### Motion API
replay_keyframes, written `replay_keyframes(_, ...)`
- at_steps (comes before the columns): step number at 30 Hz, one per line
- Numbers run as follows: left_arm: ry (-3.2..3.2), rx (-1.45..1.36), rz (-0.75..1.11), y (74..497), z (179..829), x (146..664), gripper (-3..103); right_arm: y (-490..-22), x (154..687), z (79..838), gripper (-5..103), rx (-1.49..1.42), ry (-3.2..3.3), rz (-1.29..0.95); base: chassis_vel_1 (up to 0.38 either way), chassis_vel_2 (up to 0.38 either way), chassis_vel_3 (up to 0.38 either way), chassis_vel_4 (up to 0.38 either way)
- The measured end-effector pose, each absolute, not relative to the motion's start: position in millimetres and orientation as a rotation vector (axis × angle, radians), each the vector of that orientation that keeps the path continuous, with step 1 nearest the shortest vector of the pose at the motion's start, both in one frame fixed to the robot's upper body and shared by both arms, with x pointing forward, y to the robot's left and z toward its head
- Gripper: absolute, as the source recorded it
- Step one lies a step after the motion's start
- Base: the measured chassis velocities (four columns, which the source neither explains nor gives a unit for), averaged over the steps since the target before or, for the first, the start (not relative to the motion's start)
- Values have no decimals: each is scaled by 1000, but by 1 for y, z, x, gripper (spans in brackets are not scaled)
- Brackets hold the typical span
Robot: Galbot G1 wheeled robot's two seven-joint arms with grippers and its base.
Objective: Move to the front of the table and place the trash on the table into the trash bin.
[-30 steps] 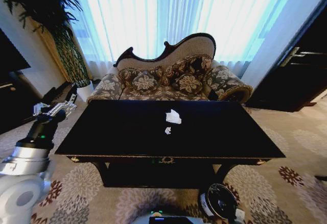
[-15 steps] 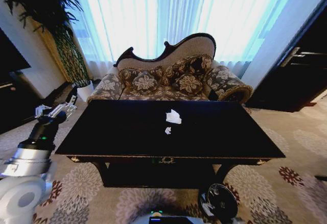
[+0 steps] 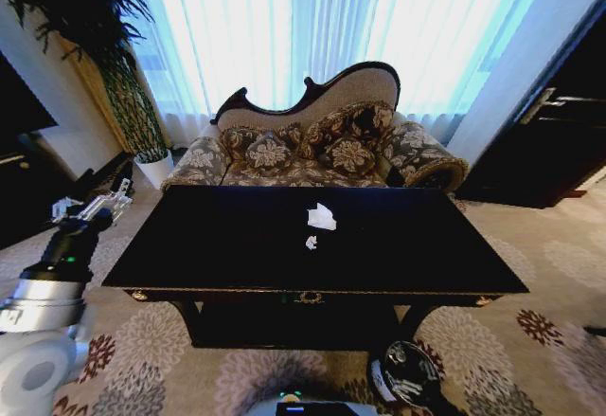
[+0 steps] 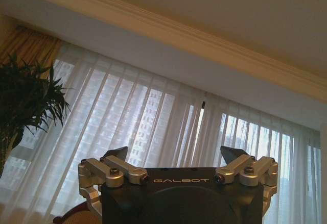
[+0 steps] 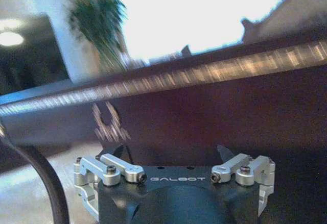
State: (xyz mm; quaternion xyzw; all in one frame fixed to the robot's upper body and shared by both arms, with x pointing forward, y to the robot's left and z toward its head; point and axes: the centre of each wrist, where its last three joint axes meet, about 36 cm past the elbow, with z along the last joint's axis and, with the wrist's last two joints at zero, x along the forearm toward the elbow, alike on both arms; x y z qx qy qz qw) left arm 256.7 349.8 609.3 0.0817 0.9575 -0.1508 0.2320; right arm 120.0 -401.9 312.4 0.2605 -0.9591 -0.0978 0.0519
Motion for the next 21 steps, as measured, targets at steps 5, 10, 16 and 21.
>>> replay_keyframes(5, 2634, 230, -410, 349, 609, 258, 100, -386, 141, 355, 100, 937, -3041, -334, 0, 0, 0, 0)
replay_keyframes(10, 2634, 229, -404, 350, 610, 257, 100, -374, 160, 393, 100, 933, -3139, -330, 0, 0, 0, 0)
replay_keyframes(16, 2625, 217, -412, 355, 614, 254, 100, -346, 184, 456, 100, 830, -3279, -380, 0, 0, 0, 0)
replay_keyframes(21, 2620, 212, -420, 358, 618, 253, 100, -313, 202, 524, 100, 559, -3307, -343, 0, 0, 0, 0)
